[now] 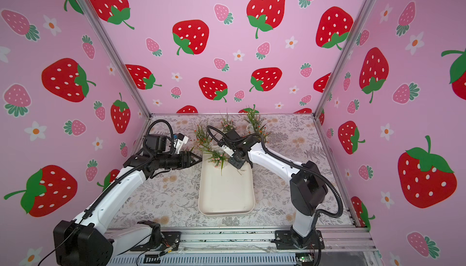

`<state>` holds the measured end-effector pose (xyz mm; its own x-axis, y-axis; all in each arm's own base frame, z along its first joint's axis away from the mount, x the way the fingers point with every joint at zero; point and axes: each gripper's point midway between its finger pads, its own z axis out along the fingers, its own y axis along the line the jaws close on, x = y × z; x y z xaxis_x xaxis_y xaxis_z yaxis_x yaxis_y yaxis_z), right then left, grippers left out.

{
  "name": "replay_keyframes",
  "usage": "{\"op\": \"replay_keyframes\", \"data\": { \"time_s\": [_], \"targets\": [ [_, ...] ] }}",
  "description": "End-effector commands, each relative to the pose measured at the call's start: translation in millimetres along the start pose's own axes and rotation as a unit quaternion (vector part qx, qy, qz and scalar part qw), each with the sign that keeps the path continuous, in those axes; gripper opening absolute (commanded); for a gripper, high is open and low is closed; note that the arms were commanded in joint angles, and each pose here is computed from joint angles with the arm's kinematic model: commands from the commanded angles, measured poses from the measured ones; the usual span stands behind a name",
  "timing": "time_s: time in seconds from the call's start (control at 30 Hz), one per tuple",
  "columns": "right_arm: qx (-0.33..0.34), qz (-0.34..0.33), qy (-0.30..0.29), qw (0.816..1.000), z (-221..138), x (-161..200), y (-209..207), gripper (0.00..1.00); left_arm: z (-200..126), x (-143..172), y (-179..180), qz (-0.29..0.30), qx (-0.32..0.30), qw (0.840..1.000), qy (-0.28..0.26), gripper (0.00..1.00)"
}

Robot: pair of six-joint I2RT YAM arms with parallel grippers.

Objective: Put the potted gypsophila into the storage box
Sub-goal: Place the baby's breath potted plant at the storage box.

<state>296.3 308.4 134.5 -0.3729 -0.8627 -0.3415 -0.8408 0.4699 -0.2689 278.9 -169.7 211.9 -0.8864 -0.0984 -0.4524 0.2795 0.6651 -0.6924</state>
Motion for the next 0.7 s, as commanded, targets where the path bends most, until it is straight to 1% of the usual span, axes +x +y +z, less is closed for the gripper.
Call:
{"op": "replay_keyframes", "data": {
  "time_s": [0.0,0.43,0.67],
  "targets": [
    [0.028,0.002,-0.03,0.999,-10,-26,-11,0.0,-10,-8,-16,0.031,0.01,0.999,-0.016,0.58],
    [-0.007,-0.004,-0.045,0.999,7,-41,7,0.0,-8,-8,-14,0.029,0.009,0.999,-0.013,0.58],
    [-0.024,0.008,-0.052,0.998,18,-50,15,0.0,-8,-8,-17,0.03,0.014,0.999,-0.013,0.58]
  ]
}}
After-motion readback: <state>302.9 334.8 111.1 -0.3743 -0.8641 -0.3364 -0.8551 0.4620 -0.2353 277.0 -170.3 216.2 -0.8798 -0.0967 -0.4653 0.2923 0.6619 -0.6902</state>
